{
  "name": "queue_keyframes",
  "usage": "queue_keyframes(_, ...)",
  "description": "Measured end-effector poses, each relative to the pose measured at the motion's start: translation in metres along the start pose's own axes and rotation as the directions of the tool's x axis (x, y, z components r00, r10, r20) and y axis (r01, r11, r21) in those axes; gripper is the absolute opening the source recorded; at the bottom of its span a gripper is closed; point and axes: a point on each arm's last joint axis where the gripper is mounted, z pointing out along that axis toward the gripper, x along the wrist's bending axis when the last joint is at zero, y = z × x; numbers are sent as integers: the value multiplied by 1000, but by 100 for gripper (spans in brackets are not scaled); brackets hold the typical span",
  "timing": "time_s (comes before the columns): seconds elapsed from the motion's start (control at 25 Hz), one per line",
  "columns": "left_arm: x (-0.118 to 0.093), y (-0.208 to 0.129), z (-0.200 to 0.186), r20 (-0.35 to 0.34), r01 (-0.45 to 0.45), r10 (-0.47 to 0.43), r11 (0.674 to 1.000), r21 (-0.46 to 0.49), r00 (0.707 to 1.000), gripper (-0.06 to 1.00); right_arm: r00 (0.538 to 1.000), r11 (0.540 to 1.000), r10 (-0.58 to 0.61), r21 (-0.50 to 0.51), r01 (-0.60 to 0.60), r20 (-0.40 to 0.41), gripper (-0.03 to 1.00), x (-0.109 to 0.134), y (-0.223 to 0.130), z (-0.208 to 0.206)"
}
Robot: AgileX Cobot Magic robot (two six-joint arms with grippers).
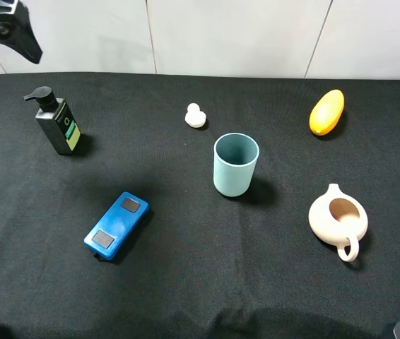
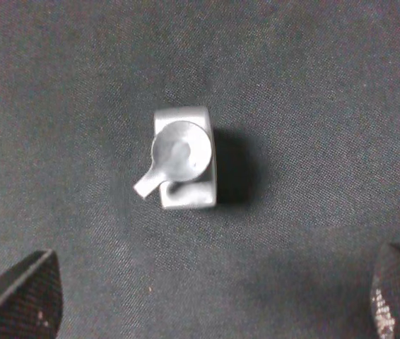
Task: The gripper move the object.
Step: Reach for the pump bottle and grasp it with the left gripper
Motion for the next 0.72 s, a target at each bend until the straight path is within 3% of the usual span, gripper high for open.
queue_keyframes(0.52, 21, 6, 43, -25, 106, -104, 988, 112, 994, 93, 1000, 1000, 0, 0, 0, 0, 69, 0, 0, 0)
queue_keyframes(0.72, 24, 6, 64, -31, 94, -90, 982, 167, 995, 95, 1000, 1000, 0, 0, 0, 0, 69, 0, 0, 0)
